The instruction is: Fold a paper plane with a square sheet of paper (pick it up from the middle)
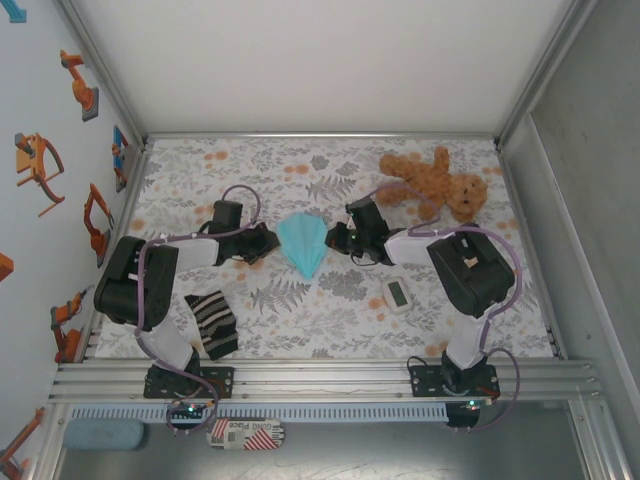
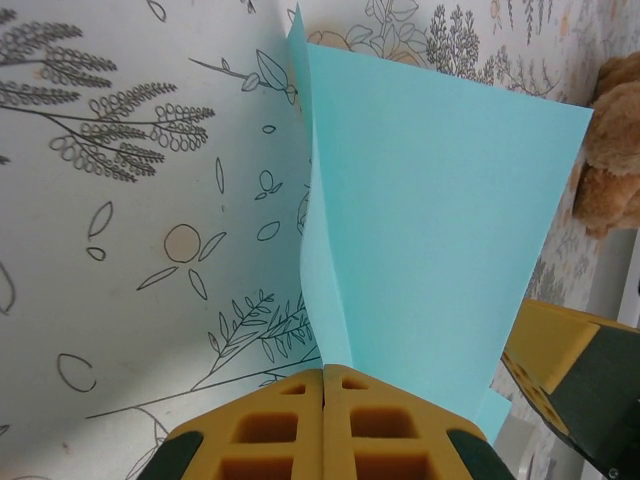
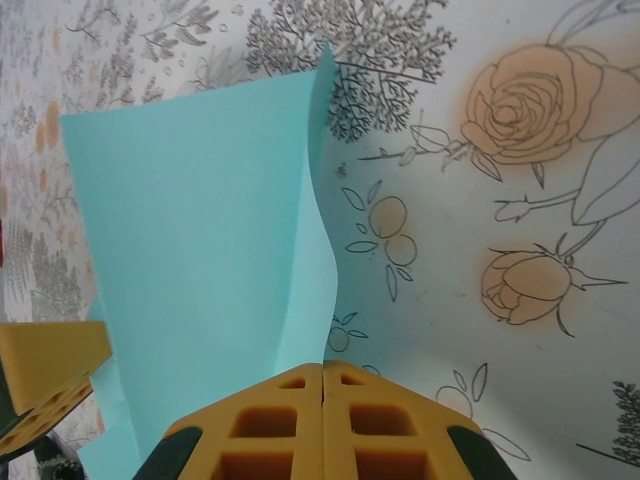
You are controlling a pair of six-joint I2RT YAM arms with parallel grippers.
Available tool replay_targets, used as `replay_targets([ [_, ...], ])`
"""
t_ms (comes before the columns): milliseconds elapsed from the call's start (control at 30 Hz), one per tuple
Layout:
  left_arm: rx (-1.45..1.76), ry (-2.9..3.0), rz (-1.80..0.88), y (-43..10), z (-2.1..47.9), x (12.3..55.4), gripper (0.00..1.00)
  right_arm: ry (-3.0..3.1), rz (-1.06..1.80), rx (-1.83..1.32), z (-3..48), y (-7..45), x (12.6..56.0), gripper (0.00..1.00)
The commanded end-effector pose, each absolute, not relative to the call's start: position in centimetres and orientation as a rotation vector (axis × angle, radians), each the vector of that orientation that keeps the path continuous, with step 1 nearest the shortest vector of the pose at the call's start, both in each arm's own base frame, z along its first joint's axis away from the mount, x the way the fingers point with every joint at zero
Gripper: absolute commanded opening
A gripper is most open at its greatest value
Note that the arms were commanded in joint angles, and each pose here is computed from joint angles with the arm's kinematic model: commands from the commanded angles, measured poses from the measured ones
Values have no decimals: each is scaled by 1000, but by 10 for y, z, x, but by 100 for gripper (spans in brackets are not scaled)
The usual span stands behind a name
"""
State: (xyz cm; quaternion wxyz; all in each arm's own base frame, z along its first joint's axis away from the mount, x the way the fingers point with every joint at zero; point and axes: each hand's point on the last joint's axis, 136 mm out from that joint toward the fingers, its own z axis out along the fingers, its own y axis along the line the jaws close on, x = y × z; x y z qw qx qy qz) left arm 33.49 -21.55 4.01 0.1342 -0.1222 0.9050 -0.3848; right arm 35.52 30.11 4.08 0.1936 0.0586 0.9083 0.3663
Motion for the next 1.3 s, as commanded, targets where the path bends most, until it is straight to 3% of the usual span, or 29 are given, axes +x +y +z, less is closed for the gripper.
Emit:
replay_targets([
  [0,-306,2633,-1100,-217,32,332,4,2564,1044,188,32,302,355,0],
  [100,-299,2639,-1116,-219,29,332,4,2577,1055,176,34,304,353,4],
  [233,-279,2640,-1131,-223,31,332,4,2533,1072,109,58,306,352,20],
  [400,-271,2639,-1138,-224,32,332,4,2534,977,42,73,301,344,29],
  [667,-277,2640,-1140,-224,32,331,4,2601,898,-67,69,327,318,31],
  [900,-278,2643,-1143,-225,32,331,4,2635,923,-118,63,346,318,27],
  [1267,-280,2642,-1157,-227,32,332,4,2689,859,-142,49,347,317,32],
])
